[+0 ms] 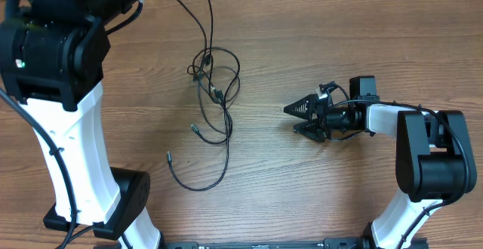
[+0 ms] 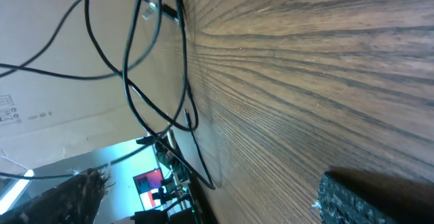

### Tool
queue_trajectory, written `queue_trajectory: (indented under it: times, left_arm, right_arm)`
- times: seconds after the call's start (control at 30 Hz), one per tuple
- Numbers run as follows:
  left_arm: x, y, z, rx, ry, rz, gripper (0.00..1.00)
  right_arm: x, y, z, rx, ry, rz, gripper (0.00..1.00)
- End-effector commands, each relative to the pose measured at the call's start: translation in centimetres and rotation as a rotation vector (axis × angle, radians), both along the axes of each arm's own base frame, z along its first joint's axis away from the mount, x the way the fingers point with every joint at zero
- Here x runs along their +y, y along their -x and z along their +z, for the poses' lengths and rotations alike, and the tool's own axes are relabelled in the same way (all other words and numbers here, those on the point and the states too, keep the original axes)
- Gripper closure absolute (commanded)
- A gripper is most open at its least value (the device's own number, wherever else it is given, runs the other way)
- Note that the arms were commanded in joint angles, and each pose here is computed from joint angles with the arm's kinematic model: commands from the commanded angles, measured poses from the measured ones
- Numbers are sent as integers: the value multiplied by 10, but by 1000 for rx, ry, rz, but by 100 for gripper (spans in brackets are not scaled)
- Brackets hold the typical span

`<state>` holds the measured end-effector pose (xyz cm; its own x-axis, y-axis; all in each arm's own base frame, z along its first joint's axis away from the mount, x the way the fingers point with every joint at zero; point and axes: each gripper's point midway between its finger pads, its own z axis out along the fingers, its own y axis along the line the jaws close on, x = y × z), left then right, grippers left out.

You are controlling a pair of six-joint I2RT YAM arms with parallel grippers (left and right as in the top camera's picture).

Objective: Untangle cables

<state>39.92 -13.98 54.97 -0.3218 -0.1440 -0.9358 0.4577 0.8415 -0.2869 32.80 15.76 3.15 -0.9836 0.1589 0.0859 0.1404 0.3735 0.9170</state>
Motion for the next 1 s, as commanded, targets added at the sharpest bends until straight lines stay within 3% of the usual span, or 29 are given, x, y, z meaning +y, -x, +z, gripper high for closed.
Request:
queue_trajectory:
  times: [0.0, 0.13, 0.23, 0.27, 0.43, 0.53, 0.6, 0.7, 0.8, 0.97]
  left_arm:
    - [-10, 38, 41, -119, 54, -112, 96]
    - [-5, 63, 64, -194, 63, -112, 96]
    - [51, 50, 73, -219, 49, 240, 96]
    - [57, 50, 73, -203, 80, 280, 96]
    - [11, 86, 89, -226, 154, -31, 96]
    - [24, 74, 92, -241, 155, 60, 96]
    - [22, 67, 88, -186, 227, 64, 96]
    - [11, 63, 80, -129, 266, 5, 96]
    - [27, 43, 61, -103, 188, 129, 96]
    - [102, 9, 14, -4, 21, 590, 96]
  right_arm:
    - [-12, 3, -35, 28, 160, -30, 0]
    - [-12, 3, -35, 27, 160, -30, 0]
    - [-12, 2, -34, 24, 160, -31, 0]
    - [-12, 2, -34, 23, 160, -31, 0]
    - [-8, 3, -29, 23, 127, -21, 0]
    - [11, 7, 11, -102, -111, 76, 0]
    - [23, 7, 38, -177, -248, 137, 0]
    - [36, -1, 31, -151, -186, 125, 0]
    - [43, -5, -11, -92, 56, 59, 0]
    - [45, -6, -18, -60, 101, 37, 0]
